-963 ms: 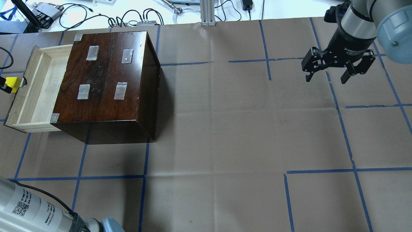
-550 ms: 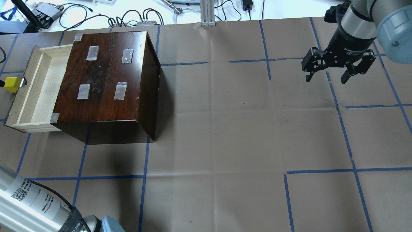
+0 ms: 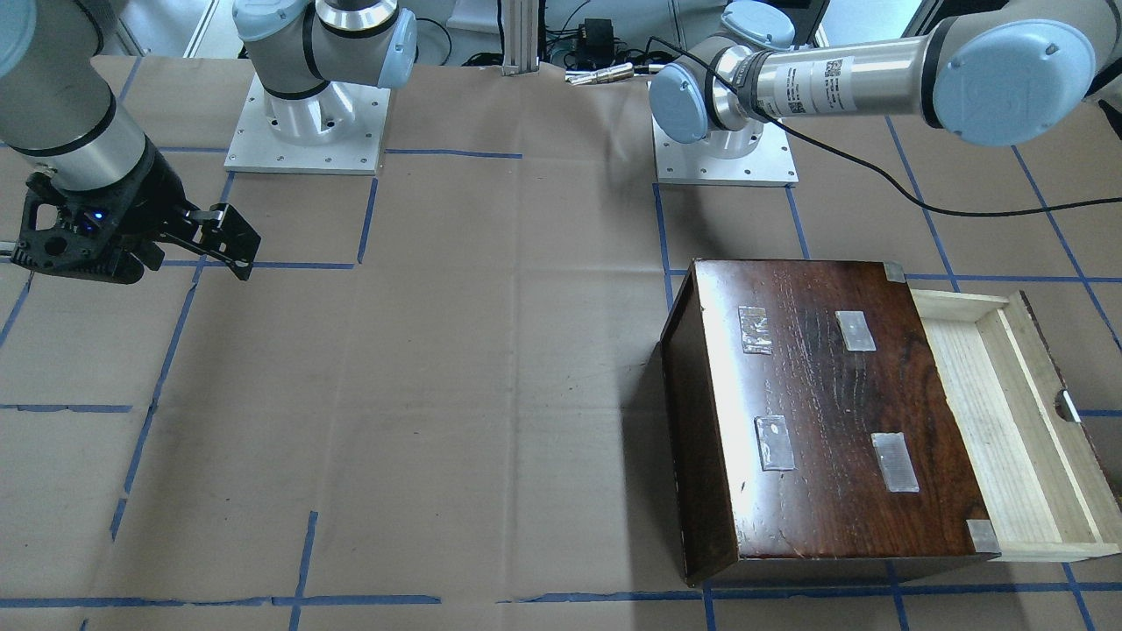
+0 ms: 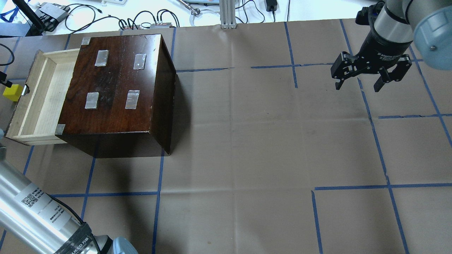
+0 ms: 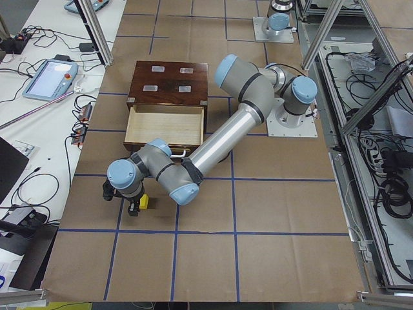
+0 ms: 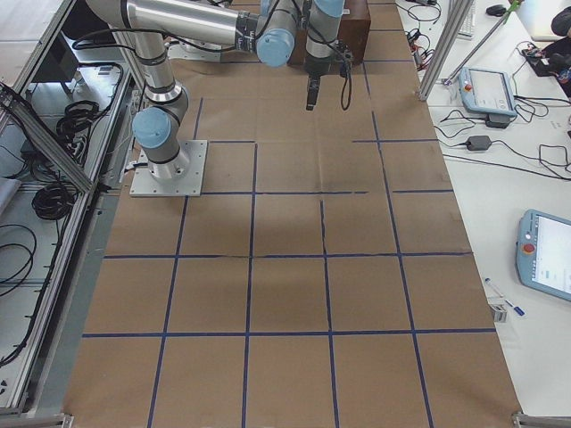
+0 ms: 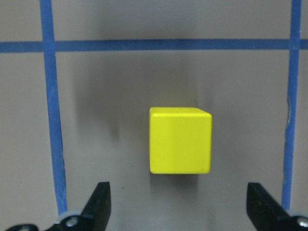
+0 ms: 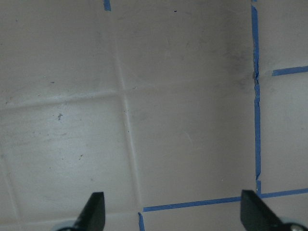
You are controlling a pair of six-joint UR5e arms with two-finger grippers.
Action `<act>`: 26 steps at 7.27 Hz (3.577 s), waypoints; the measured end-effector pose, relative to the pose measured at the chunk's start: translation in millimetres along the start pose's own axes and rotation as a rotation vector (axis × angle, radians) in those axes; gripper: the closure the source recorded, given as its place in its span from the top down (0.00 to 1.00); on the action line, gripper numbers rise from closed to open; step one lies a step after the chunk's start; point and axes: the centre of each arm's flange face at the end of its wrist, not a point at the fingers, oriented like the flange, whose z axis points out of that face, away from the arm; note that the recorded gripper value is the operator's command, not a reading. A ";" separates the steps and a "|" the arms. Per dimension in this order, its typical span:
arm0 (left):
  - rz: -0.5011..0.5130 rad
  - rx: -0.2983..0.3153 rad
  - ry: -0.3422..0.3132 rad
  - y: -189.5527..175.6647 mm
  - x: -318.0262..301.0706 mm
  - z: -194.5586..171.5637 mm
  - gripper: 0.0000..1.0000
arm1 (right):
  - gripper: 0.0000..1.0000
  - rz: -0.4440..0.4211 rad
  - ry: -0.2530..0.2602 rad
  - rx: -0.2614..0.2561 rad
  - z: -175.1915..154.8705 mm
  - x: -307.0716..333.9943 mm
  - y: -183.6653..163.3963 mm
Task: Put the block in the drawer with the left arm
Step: 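Release the handle and lower the left gripper onto the yellow cube, then grasp the yellow cube with the left gripper and lift it, then carry the yellow cube over the open drawer and release it inside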
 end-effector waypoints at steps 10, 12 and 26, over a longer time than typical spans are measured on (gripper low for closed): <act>0.076 -0.094 -0.010 -19.9 13.8 59.3 0.98 | 1.00 0.000 0.000 0.000 -0.1 0.0 0.0; 0.077 -0.111 -0.020 -17.8 12.6 58.7 0.85 | 1.00 0.000 0.000 0.000 0.0 0.0 -0.1; 0.066 -0.317 0.068 58.1 227.3 -173.5 0.00 | 1.00 0.001 0.000 0.000 -0.1 0.0 0.0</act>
